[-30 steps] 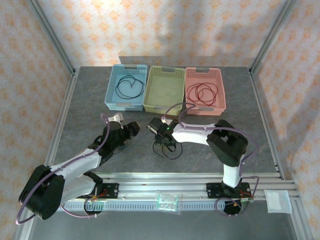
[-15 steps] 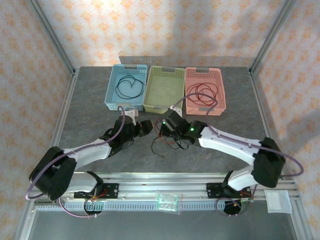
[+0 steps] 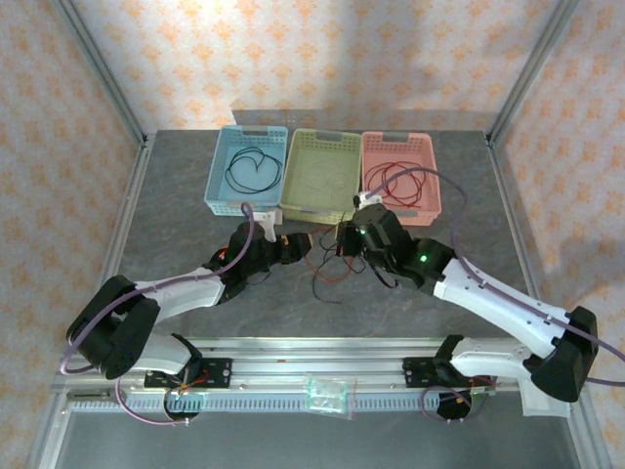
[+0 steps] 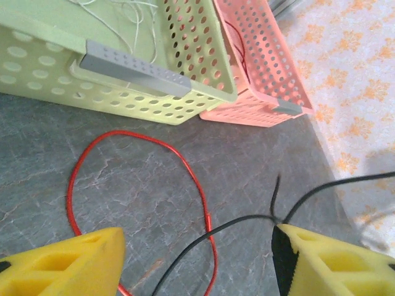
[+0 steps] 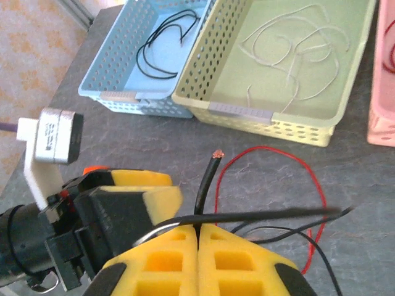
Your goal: Untangle the cables
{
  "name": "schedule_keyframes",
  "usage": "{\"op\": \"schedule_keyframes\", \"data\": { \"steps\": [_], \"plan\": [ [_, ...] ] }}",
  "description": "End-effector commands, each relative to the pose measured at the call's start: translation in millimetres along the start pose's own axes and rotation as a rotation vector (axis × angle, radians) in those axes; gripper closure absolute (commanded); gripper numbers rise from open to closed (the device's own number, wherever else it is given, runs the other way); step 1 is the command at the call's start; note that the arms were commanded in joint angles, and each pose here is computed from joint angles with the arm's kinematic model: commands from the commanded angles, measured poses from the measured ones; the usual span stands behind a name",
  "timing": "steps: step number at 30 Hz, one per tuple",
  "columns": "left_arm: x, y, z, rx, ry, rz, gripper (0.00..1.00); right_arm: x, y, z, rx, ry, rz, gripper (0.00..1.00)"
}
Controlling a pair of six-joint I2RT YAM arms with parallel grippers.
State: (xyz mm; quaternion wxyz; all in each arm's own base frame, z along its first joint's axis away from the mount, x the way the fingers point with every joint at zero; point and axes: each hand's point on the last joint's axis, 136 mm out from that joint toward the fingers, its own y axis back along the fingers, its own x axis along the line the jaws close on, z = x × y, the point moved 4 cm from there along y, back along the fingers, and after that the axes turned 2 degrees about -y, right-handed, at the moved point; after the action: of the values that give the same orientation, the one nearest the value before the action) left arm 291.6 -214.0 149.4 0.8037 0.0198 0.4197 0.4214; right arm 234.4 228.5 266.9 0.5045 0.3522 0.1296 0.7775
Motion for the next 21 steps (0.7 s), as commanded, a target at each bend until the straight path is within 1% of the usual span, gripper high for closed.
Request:
{"op": "schedule_keyframes", "data": {
  "steps": [1,5,10,15,16,21],
  "plan": [
    [-30.6,11.8,24.8,-0.083,-0.089,-0.102,0.34,-6.9,10.4,18.2,-0.042,0.014,-0.053,1.00],
    [-44.6,25.6,37.1,-0.121,-0.216,-0.119,0.29,-13.8,9.3,23.6,-0.009,-0.007,-0.082,1.00],
    [-60.9,32.8,45.8,-0.129,-0.348,-0.159,0.26,-6.9,9.8,30.9,0.016,-0.033,-0.024,1.00],
    [-88.8,33.8,41.7,-0.075,-0.453,-0.334,0.27,-1.5,10.2,31.6,0.036,-0.028,0.010,1.00],
    [-92.7,33.0,40.0,-0.056,-0.463,-0.362,0.27,-3.0,2.8,28.1,0.056,-0.025,-0.002,1.00],
    [-96.9,21.2,32.8,0.035,-0.507,-0.403,0.27,2.5,0.8,25.3,0.075,-0.015,0.037,1.00]
  ]
}}
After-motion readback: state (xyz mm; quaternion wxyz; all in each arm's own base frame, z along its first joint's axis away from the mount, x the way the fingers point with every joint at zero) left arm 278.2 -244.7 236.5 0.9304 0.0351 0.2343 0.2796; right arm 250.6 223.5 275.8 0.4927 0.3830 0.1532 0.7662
